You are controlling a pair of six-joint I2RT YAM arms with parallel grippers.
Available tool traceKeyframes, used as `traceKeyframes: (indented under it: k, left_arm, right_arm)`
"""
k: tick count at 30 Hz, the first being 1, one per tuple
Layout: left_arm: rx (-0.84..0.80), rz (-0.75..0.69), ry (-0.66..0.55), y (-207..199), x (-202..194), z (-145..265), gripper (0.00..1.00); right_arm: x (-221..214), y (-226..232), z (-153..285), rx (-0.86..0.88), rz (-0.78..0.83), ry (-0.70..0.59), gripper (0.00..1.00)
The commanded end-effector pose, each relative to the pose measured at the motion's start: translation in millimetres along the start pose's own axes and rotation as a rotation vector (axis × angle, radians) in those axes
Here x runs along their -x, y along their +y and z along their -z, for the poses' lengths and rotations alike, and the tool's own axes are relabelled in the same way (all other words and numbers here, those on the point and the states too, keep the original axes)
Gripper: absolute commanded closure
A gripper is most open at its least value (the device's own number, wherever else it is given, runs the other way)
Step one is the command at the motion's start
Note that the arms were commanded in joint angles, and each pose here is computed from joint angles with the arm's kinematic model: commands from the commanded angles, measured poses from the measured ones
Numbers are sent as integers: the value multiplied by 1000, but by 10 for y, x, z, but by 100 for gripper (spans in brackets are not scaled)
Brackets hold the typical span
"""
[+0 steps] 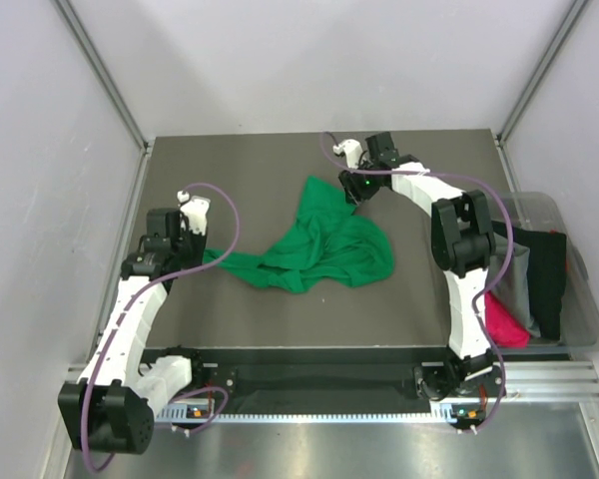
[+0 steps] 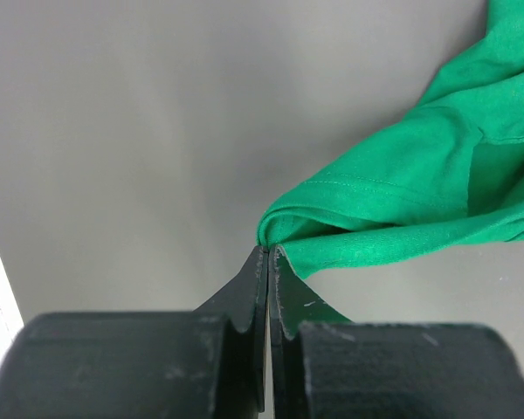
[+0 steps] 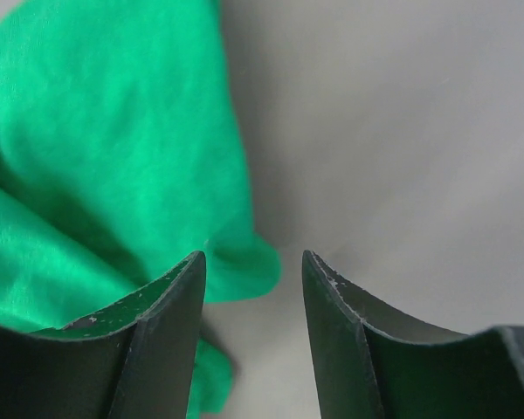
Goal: Fold and stack the t-shirts
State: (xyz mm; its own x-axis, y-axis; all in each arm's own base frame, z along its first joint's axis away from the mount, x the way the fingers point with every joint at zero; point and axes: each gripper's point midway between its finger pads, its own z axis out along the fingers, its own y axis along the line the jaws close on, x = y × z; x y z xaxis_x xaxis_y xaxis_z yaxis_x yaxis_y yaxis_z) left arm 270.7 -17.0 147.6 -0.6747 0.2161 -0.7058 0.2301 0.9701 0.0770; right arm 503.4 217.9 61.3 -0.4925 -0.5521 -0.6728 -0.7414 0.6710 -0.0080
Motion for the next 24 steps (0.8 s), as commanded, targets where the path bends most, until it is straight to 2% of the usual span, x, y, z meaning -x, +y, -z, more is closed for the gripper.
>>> traceKeyframes:
  k: [1,7,10,11,16,17,20,24]
  left_arm:
    - [16,0,-48,43,148,-36,100]
    - [17,3,-52,41,145,-28,100]
    - [21,4,-53,48,149,-21,100]
    - [21,5,-52,48,149,-21,100]
    - [21,5,-55,54,173,-19,100]
    - [20,1,-55,52,177,-20,100]
    - [19,-6,-55,55,212,4,100]
    - [65,-42,-111,162,462,186,100]
  right_arm:
    - [41,40,153,51,-16,-38,52]
    - [-71,61,119,73,-40,-22,53]
    - [-55,68,95,92,-40,-22,65]
    - [-28,69,106,94,-37,-30,73]
    - [183,97,230,105,-11,-92,91]
    - [221,87,259,102,-4,-103,98]
    - [369,67,433,77,34,-140,100]
    - [736,-31,969,-28,122,-246,100]
